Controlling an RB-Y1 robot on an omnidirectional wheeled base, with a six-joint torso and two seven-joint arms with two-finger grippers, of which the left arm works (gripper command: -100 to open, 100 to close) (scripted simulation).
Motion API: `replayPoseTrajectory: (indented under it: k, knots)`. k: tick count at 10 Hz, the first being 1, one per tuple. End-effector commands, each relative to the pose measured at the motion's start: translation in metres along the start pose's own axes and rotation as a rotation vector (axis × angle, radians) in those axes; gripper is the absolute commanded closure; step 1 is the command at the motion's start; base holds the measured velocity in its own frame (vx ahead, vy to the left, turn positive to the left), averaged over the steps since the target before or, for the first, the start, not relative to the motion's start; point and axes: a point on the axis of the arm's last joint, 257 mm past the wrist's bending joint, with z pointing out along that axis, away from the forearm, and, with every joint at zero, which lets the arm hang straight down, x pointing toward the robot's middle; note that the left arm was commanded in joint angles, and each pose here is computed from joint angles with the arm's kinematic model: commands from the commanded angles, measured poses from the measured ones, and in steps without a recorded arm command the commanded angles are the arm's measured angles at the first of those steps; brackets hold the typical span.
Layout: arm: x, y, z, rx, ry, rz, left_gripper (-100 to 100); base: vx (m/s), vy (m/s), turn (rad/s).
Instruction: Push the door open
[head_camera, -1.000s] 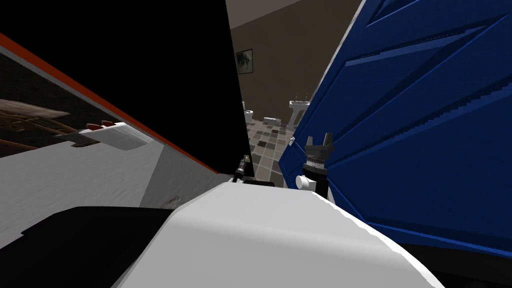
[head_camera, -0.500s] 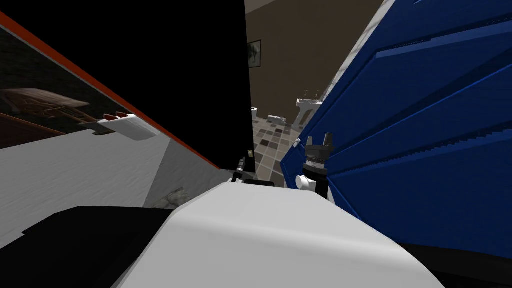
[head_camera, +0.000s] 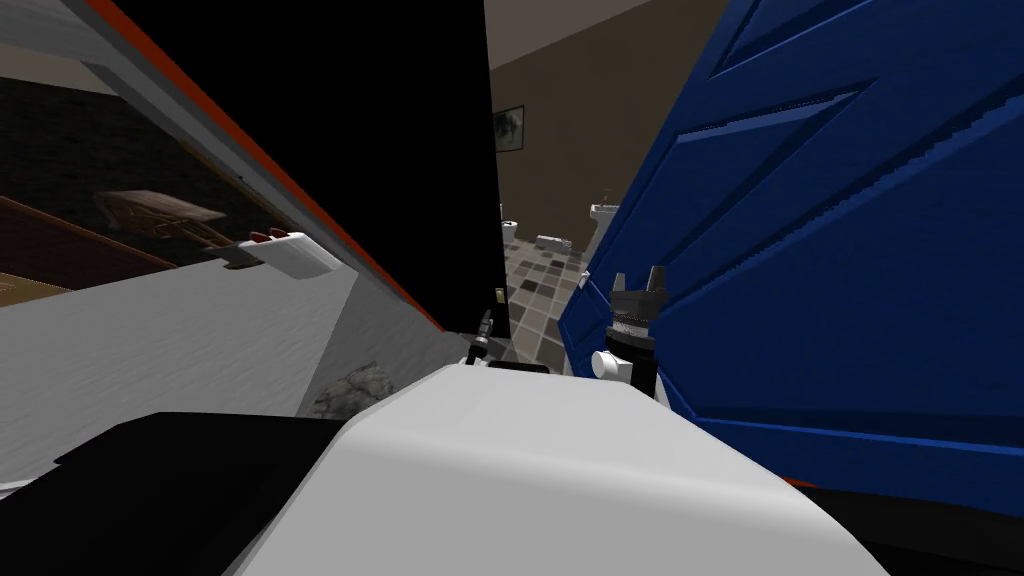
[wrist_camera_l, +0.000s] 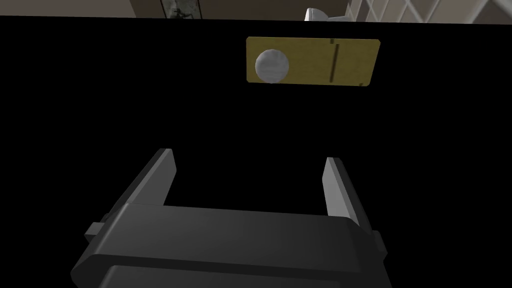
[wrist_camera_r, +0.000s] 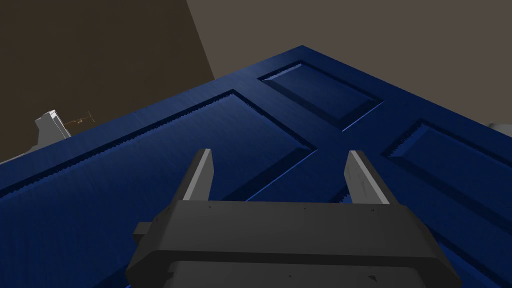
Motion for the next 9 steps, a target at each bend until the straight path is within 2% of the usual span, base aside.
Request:
replayPoseTrajectory:
  k: [1,9]
  knots:
    - [-0.0047,0.0002,-0.0002,0.001,-0.002,0.009,-100,0.091,-0.027,-0.032]
    - [-0.0108,-0.0007,0.0008,0.012,-0.020,0.013,-100,0.193,-0.019,-0.021]
